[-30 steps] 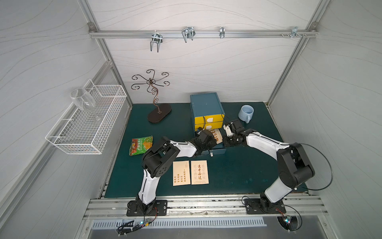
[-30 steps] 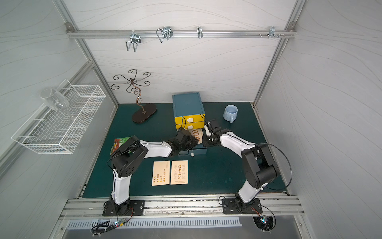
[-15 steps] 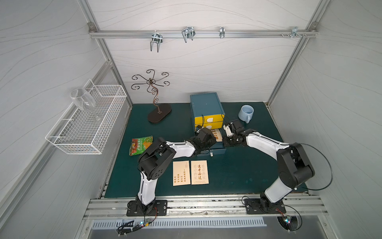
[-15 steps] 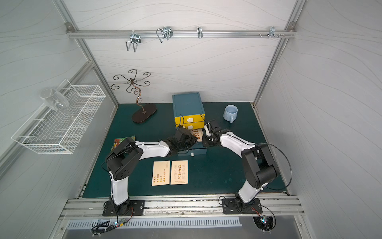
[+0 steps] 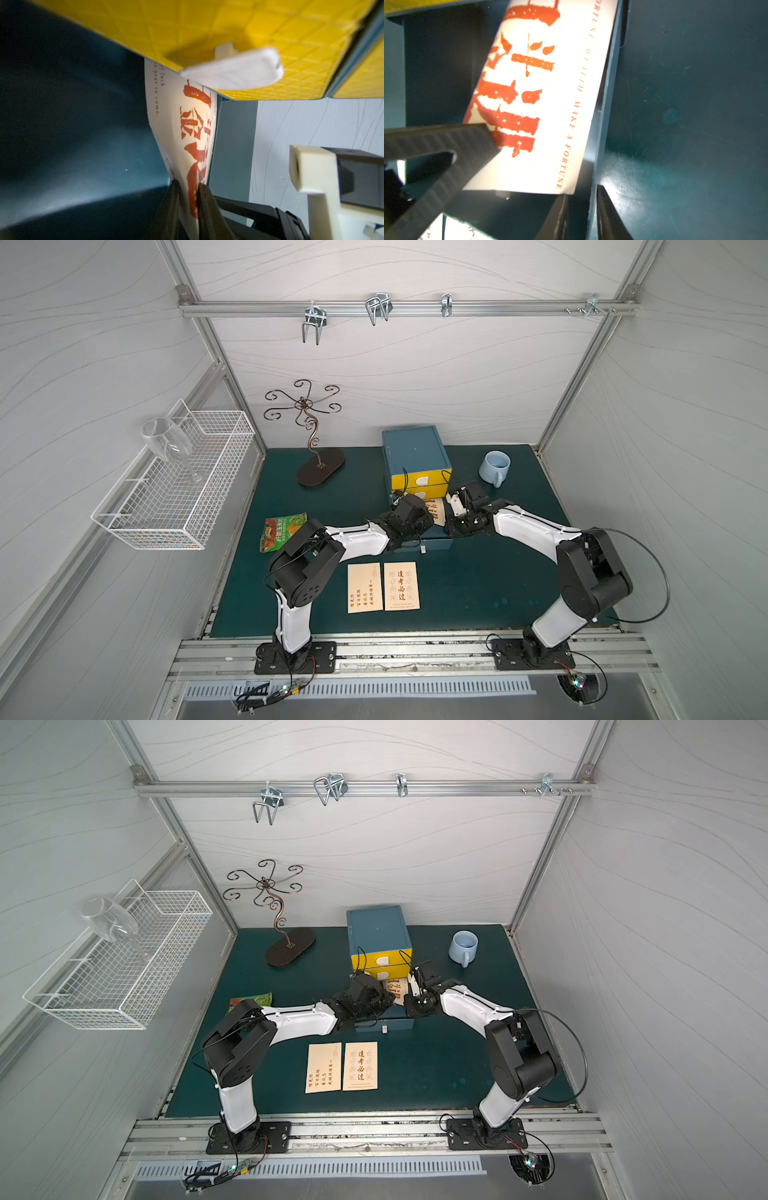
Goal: Take the postcards out of the drawer
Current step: Pick up the postcard from the drawer.
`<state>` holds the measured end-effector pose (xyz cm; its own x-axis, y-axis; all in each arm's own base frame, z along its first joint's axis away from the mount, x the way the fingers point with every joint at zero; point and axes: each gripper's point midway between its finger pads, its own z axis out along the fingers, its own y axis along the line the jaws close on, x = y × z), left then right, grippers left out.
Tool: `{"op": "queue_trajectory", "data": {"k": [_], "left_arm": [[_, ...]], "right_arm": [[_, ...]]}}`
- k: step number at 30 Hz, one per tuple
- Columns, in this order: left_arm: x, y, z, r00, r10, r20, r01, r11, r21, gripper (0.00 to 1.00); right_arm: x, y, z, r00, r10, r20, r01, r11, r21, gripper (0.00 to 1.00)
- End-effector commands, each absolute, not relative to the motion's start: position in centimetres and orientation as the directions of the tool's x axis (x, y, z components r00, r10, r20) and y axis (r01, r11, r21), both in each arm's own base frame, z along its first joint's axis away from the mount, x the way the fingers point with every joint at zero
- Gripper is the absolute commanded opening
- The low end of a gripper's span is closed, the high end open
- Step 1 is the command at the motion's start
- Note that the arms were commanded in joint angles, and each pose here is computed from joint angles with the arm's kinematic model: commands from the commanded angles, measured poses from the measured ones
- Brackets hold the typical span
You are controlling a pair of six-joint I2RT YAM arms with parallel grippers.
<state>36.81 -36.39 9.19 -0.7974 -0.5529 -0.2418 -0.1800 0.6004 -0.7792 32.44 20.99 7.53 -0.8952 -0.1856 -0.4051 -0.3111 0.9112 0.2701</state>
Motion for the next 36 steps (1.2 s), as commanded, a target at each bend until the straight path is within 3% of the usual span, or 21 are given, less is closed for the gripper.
{"op": "queue_trajectory", "data": {"k": [1,18,24,36], "left_arm": [[36.8,-36.8,12.0,-0.798,-0.556,-0.232,-0.146,0.552,-0.821,0.2],[34.5,-36.2,13.1,-0.825,-0.544,-0.153,-0.185,0.516,-0.836,0.17],[33.7,-35.9,13.9,-0.829,-0.542,-0.136,-0.184,0.494,-0.85,0.16],[30.4,-36.6,16.1,-0.853,-0.507,-0.122,-0.148,0.46,-0.875,0.16]], "right_arm": [[32.5,21.3,10.4,-0.872,-0.197,-0.448,-0.342,0.899,0.272,0.3],[29.6,19.4,16.5,-0.853,-0.196,-0.484,-0.379,0.87,0.315,0.34],[28.7,19.0,18.2,-0.884,-0.091,-0.459,-0.331,0.814,0.477,0.37],[27.7,19.5,17.7,-0.924,0.018,-0.381,-0.256,0.712,0.654,0.48]]}}
